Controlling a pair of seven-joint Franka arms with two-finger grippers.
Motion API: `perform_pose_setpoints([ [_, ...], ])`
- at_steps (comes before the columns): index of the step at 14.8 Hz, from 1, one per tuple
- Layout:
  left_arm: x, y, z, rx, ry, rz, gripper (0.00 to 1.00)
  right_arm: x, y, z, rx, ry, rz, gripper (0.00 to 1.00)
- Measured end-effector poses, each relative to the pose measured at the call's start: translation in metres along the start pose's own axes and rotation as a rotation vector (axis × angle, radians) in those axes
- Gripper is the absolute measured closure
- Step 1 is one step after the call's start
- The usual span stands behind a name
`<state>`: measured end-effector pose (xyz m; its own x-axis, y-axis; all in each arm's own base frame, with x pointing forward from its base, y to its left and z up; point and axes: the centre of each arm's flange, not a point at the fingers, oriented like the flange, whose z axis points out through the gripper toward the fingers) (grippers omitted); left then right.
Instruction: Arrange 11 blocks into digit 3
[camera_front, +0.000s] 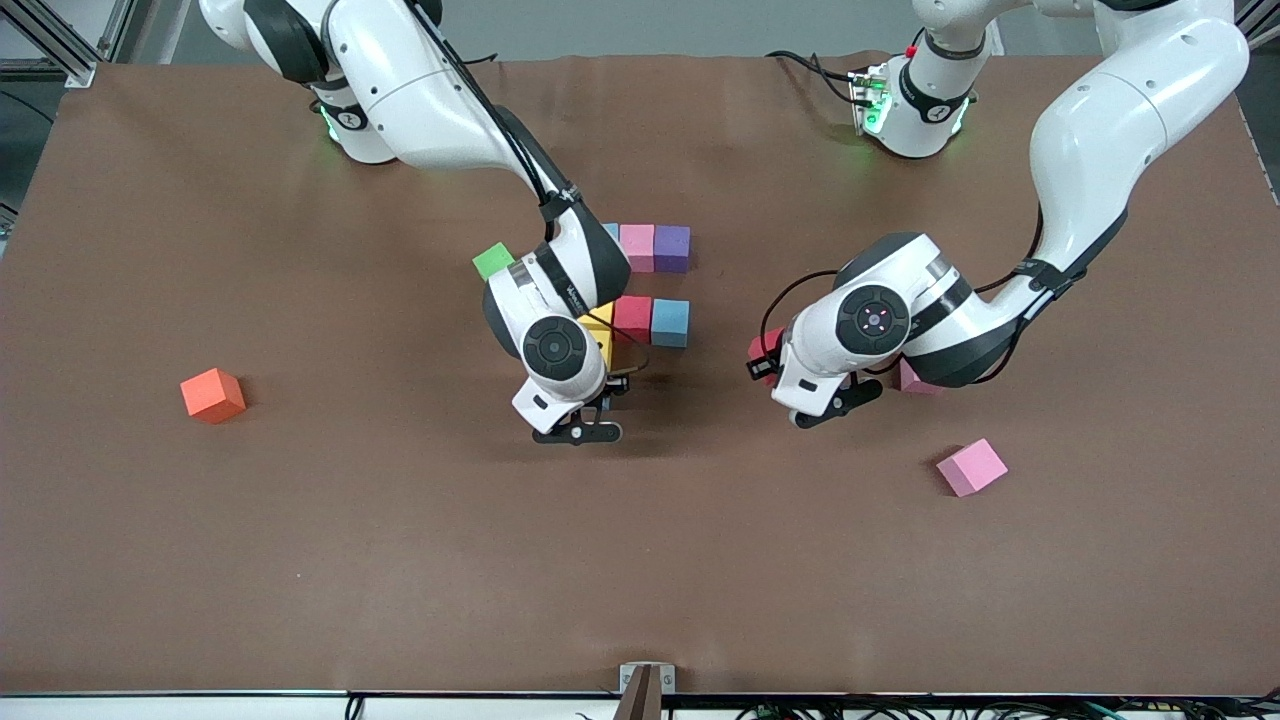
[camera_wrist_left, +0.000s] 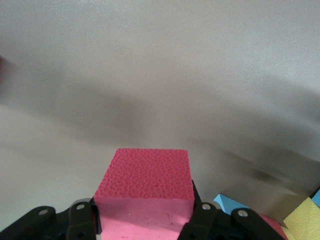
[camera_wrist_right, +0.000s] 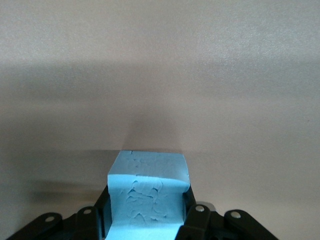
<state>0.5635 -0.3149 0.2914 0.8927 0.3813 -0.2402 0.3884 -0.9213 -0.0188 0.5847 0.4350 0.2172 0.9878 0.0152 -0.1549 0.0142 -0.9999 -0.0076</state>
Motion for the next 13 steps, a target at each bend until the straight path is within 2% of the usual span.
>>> perform_pose_setpoints([
  [13,-0.0020,0.0013,-0.0016,-0.003,0.000,0.004,0.40,-0.0013,0.0009,0.0004,-0.008,-0.012,-0.008,0.44],
])
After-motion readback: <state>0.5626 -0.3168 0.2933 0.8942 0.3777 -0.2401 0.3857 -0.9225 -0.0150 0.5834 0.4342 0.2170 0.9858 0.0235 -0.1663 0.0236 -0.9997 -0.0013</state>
